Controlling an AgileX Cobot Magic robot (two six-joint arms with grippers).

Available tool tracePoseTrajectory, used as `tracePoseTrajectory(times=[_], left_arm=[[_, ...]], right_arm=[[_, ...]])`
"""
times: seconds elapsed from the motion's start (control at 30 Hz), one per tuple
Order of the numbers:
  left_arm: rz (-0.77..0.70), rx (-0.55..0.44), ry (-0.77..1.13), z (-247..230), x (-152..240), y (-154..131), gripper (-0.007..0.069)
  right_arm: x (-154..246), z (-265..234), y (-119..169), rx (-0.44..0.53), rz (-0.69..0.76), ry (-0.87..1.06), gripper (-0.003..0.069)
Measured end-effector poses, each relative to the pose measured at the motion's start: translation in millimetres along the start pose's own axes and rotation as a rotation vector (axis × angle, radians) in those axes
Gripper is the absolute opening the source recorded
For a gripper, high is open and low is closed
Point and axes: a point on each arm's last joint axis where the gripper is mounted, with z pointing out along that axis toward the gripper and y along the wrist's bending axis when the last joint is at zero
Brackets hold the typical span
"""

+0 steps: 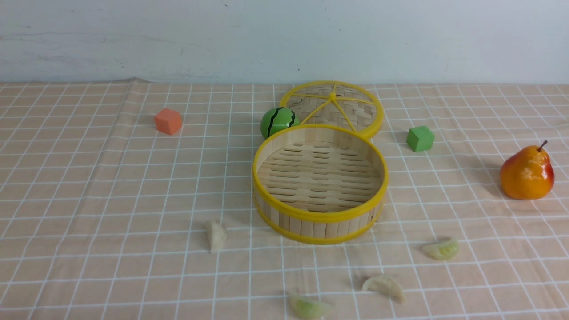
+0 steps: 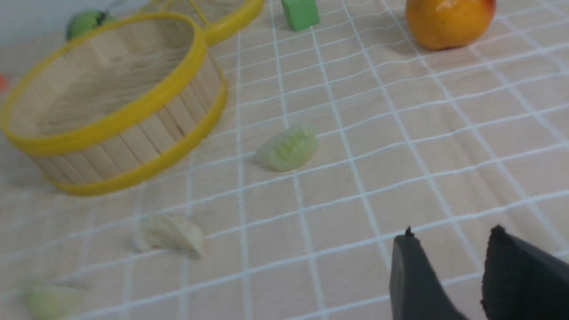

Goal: Put the dumplings into the steamer on the table with the brown tablecloth.
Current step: 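Reach for and grasp a dumpling on the table with the left gripper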

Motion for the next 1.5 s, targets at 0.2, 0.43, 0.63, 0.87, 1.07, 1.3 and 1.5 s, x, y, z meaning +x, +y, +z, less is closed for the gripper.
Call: tracePoseTrajectory(times=[0.2, 0.43, 0.63, 0.87, 1.07, 1.3, 1.5], left_arm=[[-0.41, 0.094, -0.192, -2, -19, -5, 0.0238], [-1.076, 0.17, -0.233, -3, -25, -2, 0.0238], [-1.22, 0.18, -0.227, -3, -24, -1, 0.0238], [-0.936, 0.216, -0.158, -15, -54, -23, 0.0222], [-0.43, 0.065, 0.103, -18, -103, -48, 0.0061], [-0.035, -0.151, 0.655, 29, -142, -60, -0.0014], [0.098, -0.079, 0.96, 78, -132, -83, -0.0014]], right_arm=[[4, 0, 15, -0.164, 0.637, 0.079, 0.024], [3, -1, 17, -0.188, 0.684, 0.075, 0.024], [3, -1, 17, -0.19, 0.578, 0.067, 0.024], [-53, -28, 53, -0.307, 0.138, -0.103, 0.0206], [-109, -11, 86, -0.245, -0.19, 0.033, 0.0008], [-141, 47, 112, -0.243, -0.429, 0.52, -0.0019], [-121, 63, 141, -0.357, -0.662, 0.897, -0.0015]])
